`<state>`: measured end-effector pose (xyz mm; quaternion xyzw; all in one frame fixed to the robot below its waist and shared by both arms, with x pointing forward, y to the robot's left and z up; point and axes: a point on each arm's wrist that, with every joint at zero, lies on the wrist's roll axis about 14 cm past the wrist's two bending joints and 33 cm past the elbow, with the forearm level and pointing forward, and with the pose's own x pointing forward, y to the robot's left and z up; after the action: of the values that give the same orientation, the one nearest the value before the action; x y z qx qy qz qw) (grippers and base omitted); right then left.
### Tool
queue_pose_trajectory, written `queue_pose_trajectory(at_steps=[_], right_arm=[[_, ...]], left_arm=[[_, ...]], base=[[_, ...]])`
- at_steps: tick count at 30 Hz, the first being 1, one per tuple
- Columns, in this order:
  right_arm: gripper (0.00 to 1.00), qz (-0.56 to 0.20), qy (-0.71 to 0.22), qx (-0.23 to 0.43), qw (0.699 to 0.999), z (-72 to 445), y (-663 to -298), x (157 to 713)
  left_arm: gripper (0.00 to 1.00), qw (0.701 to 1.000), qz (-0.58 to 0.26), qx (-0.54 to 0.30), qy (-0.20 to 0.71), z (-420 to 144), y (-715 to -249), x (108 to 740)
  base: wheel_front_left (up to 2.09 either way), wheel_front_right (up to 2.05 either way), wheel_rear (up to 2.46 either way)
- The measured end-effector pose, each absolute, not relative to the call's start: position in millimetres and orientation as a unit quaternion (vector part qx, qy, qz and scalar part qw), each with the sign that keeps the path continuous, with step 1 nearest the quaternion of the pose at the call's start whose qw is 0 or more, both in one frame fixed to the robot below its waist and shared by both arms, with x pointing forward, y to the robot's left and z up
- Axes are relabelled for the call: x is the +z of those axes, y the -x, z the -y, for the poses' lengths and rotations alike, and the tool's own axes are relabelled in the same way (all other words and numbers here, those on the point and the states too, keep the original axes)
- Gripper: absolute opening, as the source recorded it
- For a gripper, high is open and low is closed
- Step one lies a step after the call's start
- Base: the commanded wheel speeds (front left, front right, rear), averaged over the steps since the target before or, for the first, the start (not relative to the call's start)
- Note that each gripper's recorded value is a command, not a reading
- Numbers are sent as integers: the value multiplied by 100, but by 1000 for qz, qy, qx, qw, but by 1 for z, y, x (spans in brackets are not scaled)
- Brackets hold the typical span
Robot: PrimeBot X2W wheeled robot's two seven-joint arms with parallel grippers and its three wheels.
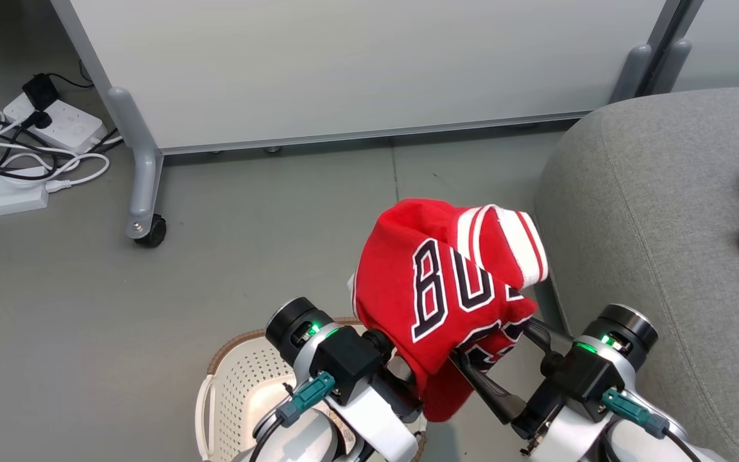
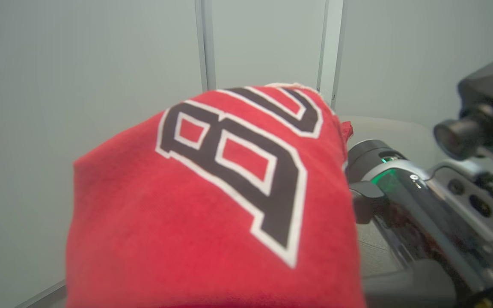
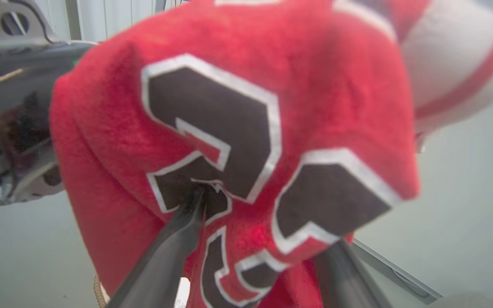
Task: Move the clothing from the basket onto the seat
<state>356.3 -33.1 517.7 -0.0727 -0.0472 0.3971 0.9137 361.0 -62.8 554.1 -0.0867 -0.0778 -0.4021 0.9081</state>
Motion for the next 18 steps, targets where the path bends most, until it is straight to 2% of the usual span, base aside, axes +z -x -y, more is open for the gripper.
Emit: queue_pose_trajectory(at_steps=[3,4,5,18], right_arm=[[100,42,65,395,915,31,-359,515],[41,39,62,394,916,31,-361,514],[0,42,58,391,918,31,-362,516],[0,60,32,377,924,30,-365,530]], left_arm=[[0,906,75,-408,87,66,-359,553],[0,905,75,-409,87,66,-359,553],[0,905,76,-410,87,67,-359,553],[0,907,78,-404,88,64,-362,556]], base=[[0,0,0],[0,0,0],[0,0,0],[0,0,0]])
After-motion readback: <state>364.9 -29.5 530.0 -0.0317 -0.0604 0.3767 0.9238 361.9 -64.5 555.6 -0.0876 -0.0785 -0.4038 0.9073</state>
